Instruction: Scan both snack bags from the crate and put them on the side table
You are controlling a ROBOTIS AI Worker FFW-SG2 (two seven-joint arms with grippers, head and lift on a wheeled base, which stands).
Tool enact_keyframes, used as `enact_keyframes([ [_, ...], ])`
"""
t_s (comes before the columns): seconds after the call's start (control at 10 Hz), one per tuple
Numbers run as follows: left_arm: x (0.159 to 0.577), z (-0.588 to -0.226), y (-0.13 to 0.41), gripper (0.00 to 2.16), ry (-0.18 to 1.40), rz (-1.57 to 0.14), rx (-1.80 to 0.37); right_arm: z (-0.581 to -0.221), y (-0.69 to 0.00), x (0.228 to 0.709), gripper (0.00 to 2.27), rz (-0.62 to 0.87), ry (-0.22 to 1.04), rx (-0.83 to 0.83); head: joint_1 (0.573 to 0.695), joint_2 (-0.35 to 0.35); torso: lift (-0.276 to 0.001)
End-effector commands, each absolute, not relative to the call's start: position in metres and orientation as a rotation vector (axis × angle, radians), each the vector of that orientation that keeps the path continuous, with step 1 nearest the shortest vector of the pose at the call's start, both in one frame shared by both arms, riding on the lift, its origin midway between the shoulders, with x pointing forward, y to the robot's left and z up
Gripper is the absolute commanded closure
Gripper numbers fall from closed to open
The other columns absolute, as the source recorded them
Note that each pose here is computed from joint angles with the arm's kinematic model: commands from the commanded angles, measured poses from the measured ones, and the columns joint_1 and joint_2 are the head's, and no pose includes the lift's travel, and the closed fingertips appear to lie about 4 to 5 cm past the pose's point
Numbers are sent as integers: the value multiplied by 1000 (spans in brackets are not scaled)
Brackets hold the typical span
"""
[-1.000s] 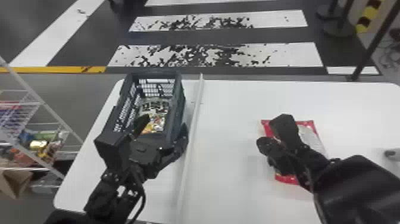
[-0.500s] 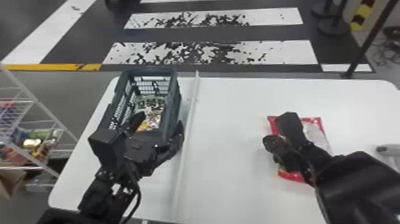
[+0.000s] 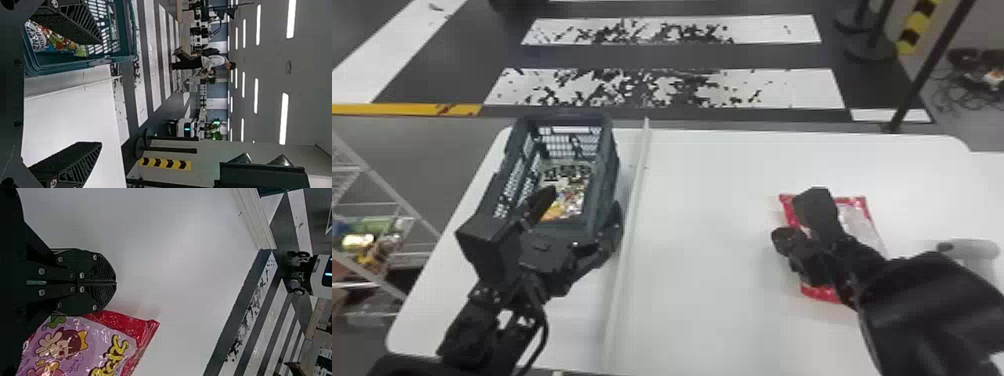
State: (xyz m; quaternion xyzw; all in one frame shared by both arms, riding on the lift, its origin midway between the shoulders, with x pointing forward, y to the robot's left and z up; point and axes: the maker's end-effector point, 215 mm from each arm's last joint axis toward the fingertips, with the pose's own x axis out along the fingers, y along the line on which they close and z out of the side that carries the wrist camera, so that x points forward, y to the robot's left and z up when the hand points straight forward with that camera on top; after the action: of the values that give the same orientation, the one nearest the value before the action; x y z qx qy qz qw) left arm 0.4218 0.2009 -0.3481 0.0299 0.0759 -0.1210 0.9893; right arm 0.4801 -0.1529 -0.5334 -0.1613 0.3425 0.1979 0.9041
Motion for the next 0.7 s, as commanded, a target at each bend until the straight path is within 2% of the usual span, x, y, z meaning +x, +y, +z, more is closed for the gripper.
enact_keyframes([
  [0.0, 422, -348, 201, 76, 152, -243, 60, -535, -164, 480, 2253, 395, 713, -336, 695, 60, -87],
  [0.1, 422, -348, 201, 76, 152, -243, 60, -532, -166, 479, 2250, 395, 708, -331, 695, 55, -87],
  [0.2, 422, -349, 201, 76, 154, -243, 60, -515, -155, 476, 2101, 418, 673, -285, 695, 47, -87],
  [0.3, 422, -349, 201, 76, 154, -242, 59, -487, -132, 473, 1544, 477, 608, -205, 695, 50, -87],
  [0.5, 422, -349, 201, 76, 154, -241, 56, -423, -125, 476, -1, 487, 487, -89, 695, 91, -87],
  [0.6, 421, -350, 203, 76, 156, -237, 59, -406, -147, 478, -1, 430, 484, -94, 695, 97, -87],
])
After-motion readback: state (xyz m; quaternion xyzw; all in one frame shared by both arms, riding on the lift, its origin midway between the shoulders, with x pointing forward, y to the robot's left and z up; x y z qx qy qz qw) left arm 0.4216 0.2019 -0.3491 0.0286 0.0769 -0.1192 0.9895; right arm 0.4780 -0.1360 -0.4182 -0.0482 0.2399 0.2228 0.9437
